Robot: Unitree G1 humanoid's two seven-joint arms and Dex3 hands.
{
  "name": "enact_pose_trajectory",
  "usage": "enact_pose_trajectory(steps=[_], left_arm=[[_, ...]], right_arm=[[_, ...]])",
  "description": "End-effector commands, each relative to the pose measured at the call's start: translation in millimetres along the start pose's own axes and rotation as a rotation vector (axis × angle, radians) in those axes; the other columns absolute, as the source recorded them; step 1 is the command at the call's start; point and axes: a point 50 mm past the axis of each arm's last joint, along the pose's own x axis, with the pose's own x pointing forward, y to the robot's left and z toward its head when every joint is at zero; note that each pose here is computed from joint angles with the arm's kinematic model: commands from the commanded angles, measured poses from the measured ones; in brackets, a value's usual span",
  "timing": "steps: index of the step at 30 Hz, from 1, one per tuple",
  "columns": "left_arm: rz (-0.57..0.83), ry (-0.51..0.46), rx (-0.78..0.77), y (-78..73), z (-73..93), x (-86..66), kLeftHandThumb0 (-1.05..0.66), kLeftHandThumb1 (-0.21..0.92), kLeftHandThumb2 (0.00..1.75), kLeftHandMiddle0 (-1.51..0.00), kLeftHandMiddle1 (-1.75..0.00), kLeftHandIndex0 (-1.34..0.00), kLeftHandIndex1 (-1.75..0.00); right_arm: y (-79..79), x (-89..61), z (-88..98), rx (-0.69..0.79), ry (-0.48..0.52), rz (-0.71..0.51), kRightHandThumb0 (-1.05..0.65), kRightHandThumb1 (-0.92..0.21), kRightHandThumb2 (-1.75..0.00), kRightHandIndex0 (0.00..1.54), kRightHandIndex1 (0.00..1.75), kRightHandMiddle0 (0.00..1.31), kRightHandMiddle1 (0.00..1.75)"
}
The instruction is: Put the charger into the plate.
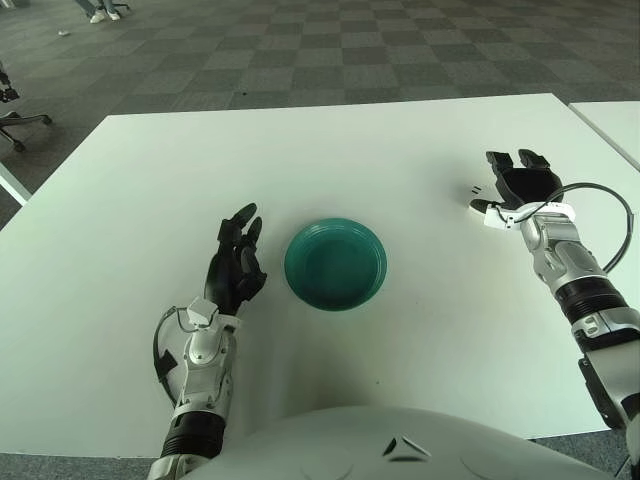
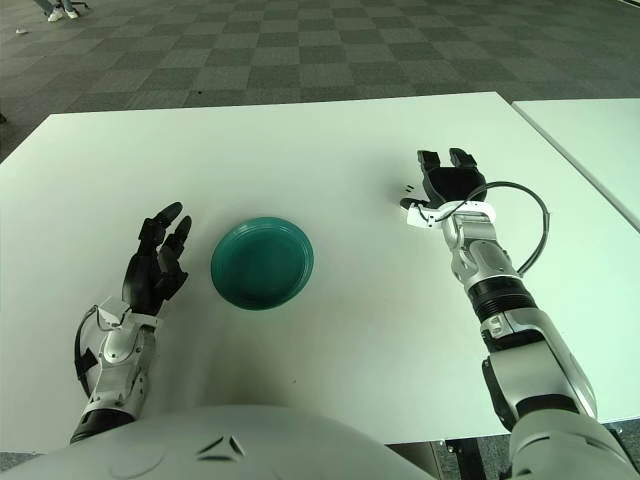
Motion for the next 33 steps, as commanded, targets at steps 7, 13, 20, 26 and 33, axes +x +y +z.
enact_pose_trajectory(steps=[7, 13, 20, 26, 33], left_arm=[[0.020, 0.145, -0.027, -3.9, -26.9, -26.3, -0.95, 0.92, 0.90, -0.28, -0.01, 0.00, -0.71], [0.009, 0.143, -0.041, -4.8, -27.1, -25.6, -0.98, 0.92, 0.88, -0.29, -0.01, 0.00, -0.75], [0.002, 0.136, -0.045, -4.3, -26.5, -24.5, -0.97, 0.92, 0.88, -0.27, 0.00, 0.00, -0.72], [0.007, 0.131, -0.039, -3.2, -25.5, -24.6, -0.97, 0.92, 0.89, -0.26, 0.00, 0.00, -0.71], [0.014, 0.131, -0.041, -2.4, -25.4, -25.6, -0.98, 0.92, 0.90, -0.26, 0.00, 0.00, -0.75]], right_arm=[[-3.9, 2.9, -11.9, -0.019, -0.018, 0.089, -1.05, -0.92, -0.71, 0.06, 0.00, 0.00, 0.19], [-1.7, 6.3, -14.9, -0.019, -0.007, 0.128, -1.05, -0.92, -0.71, 0.09, 0.01, 0.00, 0.17], [3.4, 9.1, -15.2, -0.018, -0.003, 0.159, -1.05, -0.92, -0.70, 0.14, 0.03, 0.00, 0.21], [11.0, 8.4, -17.1, -0.030, 0.001, 0.191, -1.05, -0.92, -0.71, 0.15, 0.02, 0.00, 0.21], [19.3, 7.5, -17.7, -0.042, -0.006, 0.234, -1.05, -0.92, -0.70, 0.15, 0.01, 0.00, 0.20]])
